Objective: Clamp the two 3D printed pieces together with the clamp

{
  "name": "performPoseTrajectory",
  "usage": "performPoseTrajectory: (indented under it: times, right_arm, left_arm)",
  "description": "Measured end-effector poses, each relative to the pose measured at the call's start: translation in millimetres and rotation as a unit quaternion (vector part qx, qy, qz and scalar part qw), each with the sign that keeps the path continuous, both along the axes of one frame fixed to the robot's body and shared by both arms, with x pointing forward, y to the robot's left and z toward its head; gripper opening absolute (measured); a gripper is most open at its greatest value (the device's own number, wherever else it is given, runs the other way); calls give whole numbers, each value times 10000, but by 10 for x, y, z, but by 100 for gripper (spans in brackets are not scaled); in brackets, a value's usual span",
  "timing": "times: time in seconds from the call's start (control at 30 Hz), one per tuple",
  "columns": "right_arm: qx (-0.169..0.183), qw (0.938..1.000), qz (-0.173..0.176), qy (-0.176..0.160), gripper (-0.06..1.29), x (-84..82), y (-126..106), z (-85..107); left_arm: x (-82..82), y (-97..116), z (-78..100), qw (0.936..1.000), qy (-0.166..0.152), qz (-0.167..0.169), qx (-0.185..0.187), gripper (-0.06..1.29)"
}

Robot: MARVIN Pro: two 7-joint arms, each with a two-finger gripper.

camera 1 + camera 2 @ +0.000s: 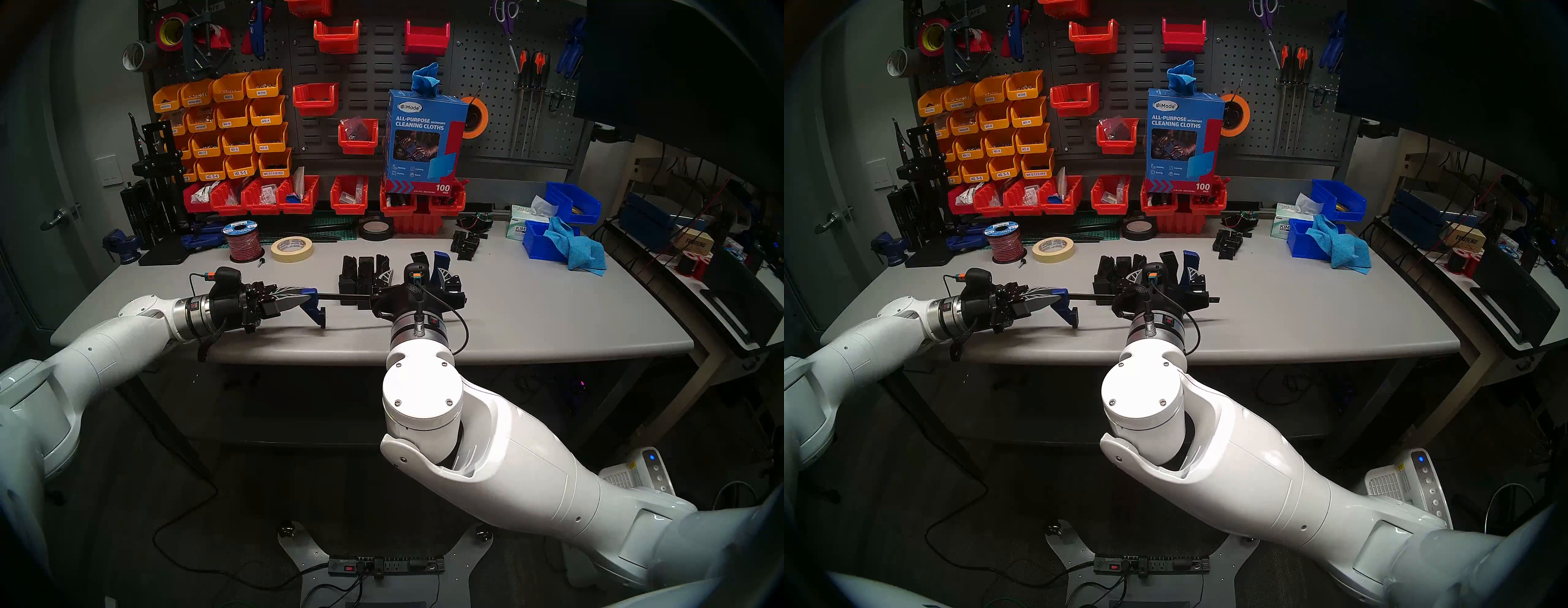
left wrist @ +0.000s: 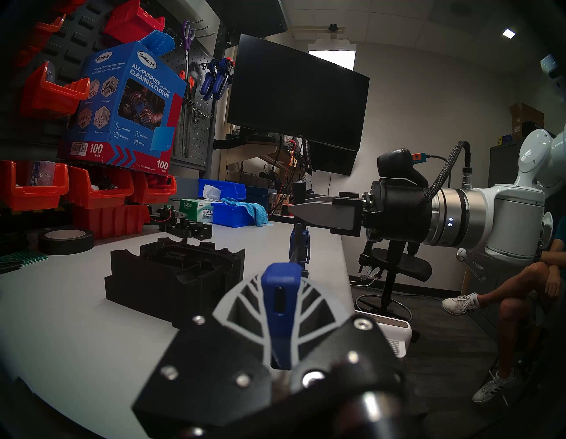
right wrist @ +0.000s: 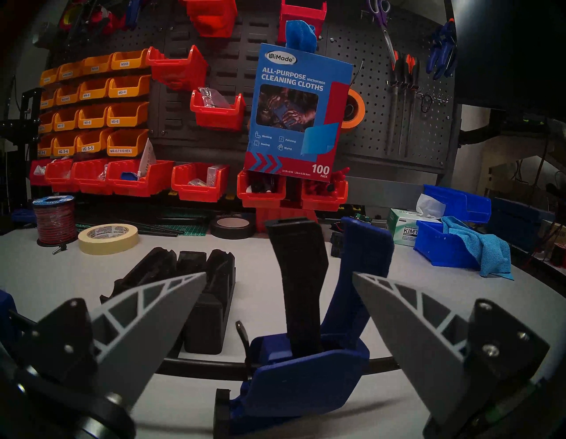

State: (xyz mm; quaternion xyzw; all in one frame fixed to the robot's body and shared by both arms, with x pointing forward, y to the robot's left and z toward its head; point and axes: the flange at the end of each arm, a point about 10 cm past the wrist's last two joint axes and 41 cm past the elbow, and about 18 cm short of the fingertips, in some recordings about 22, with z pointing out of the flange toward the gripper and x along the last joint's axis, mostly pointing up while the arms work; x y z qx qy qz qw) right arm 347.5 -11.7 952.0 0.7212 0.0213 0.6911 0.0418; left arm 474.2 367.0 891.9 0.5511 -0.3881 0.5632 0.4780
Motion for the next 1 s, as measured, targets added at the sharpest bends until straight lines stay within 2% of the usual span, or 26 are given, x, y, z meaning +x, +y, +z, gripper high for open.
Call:
performPoseTrajectory:
  times: [0.17,0.47,1.0]
  right_arm:
    - [40,10000,48,-27,124,-2,38,16]
    - [108,9999,-25,-91,124,-49,61,53]
    - [51,9997,-243,-9,124,-309,-67,40]
  left_arm:
    - [0,1,0,10000,1,0,0,3]
    - [0,-1,1,10000,0,-3,-1,2]
    - [0,-1,1,10000,0,-4,-1,2]
